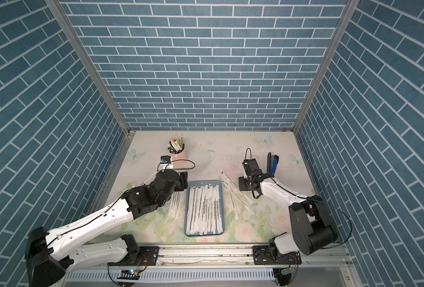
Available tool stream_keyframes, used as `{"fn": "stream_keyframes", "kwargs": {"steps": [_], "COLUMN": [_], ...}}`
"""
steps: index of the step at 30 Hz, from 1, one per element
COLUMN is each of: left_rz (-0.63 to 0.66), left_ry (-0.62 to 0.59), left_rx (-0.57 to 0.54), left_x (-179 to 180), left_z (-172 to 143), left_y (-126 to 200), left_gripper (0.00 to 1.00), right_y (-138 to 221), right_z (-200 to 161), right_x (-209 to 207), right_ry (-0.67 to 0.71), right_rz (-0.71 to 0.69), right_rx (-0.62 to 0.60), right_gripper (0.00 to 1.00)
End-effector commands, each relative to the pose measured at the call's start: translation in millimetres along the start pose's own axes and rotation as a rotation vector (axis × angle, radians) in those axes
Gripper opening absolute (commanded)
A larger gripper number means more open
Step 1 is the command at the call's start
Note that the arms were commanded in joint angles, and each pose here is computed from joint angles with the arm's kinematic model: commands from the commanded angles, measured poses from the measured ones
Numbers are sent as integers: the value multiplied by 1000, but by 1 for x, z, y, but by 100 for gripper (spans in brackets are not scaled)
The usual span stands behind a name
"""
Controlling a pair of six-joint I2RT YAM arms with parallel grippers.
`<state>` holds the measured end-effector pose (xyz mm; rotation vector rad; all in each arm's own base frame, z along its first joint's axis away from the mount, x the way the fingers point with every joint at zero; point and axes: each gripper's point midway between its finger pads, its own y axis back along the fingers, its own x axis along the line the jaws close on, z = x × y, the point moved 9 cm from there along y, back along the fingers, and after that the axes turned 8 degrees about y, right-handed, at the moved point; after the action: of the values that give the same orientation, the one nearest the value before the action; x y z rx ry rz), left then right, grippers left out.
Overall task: Put the straws into the storage box
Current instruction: Place the straw in the storage box, then pick up the straw from the center of the board.
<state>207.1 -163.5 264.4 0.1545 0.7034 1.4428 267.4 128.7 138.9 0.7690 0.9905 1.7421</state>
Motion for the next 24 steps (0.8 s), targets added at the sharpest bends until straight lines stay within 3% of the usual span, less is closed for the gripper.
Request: {"fn": "stream_keyframes", "kwargs": {"steps": [1,4,12,18,24], "left_rz": [-43,-85,-142,-201,-325], "left_ry": [-34,8,-28,-24,10], "left_rx": [-3,50,165,161,240], "left_x": [21,30,31,33,28], "left_z": [8,9,-13,-20,-18], "left_y": [-7,-17,-37,-37,-39], "left_gripper": [74,74,74,66,65], "right_y": [-7,-18,-34,-42,-41], "right_z": [5,5,10,5,4], "right_x": [11,20,27,24,23], "right_ry": [107,154,218,233,248], "right_rz": [43,39,4,-24,-56], "right_rx": [66,102,142,169,174], "right_gripper": [38,40,41,28,15]}}
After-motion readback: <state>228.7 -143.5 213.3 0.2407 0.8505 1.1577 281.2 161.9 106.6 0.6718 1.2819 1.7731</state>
